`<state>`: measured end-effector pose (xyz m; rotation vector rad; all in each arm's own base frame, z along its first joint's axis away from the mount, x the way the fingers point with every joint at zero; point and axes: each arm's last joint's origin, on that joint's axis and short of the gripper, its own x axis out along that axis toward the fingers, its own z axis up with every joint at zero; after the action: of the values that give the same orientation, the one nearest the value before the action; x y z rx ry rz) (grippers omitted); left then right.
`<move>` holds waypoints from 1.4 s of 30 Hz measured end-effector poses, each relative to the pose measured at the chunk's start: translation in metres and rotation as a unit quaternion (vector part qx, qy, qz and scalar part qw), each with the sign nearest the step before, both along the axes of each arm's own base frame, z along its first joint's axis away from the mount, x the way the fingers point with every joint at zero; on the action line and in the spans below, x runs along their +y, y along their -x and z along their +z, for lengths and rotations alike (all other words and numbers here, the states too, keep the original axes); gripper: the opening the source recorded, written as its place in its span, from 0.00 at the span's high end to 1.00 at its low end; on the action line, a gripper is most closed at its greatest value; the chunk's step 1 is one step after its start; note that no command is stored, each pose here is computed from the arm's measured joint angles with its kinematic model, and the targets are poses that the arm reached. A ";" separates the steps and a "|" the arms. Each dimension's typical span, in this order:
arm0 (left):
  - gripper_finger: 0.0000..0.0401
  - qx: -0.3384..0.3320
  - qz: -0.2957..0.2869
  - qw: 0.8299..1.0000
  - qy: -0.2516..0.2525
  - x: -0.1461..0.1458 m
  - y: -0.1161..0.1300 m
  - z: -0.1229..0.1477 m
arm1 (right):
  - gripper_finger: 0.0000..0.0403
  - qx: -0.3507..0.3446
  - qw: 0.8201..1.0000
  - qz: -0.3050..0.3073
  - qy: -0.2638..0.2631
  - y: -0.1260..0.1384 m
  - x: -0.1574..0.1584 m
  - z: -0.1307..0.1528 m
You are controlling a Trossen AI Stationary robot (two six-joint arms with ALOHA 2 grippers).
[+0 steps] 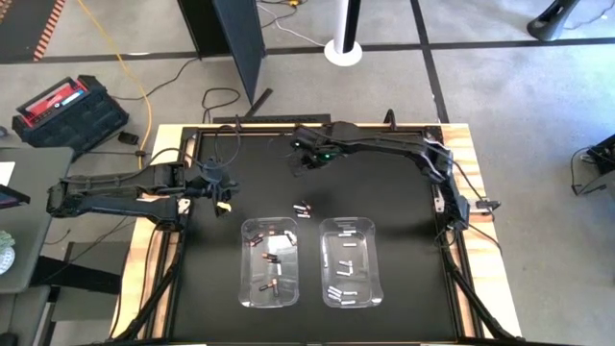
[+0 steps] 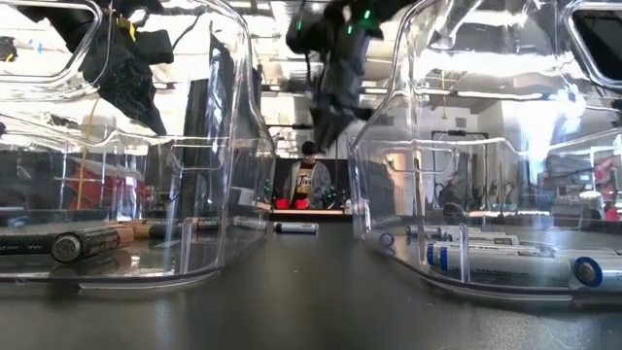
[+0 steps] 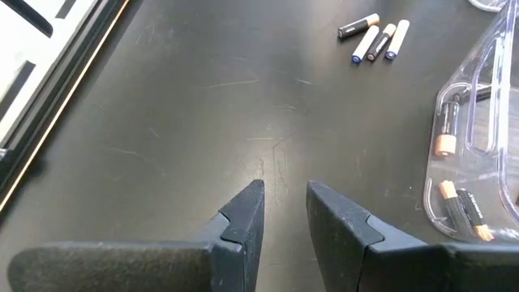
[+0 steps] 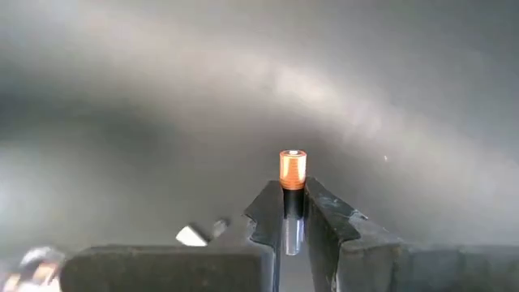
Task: Sort batteries
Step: Put the black battery into the left transparent bin
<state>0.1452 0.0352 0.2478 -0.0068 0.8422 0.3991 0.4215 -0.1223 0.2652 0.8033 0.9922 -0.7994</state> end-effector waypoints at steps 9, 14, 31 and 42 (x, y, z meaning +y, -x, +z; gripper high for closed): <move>0.77 -0.001 0.000 1.000 -0.001 0.000 0.000 0.000 | 0.86 -0.108 0.960 0.225 0.125 -0.003 0.057 0.063; 0.77 -0.001 0.000 1.000 -0.001 0.000 0.000 0.000 | 0.86 -0.143 0.921 0.321 0.170 -0.009 0.097 0.074; 0.77 -0.001 0.000 1.000 0.000 0.000 0.000 0.000 | 0.87 -0.207 0.858 0.423 0.203 -0.024 0.171 0.074; 0.77 0.001 0.001 1.000 0.001 0.000 -0.001 -0.001 | 0.87 -0.186 0.870 0.431 0.152 -0.062 0.208 0.001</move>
<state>0.1460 0.0353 0.2472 -0.0082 0.8449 0.3999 0.4836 0.0857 0.2661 0.1620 0.7339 -0.0044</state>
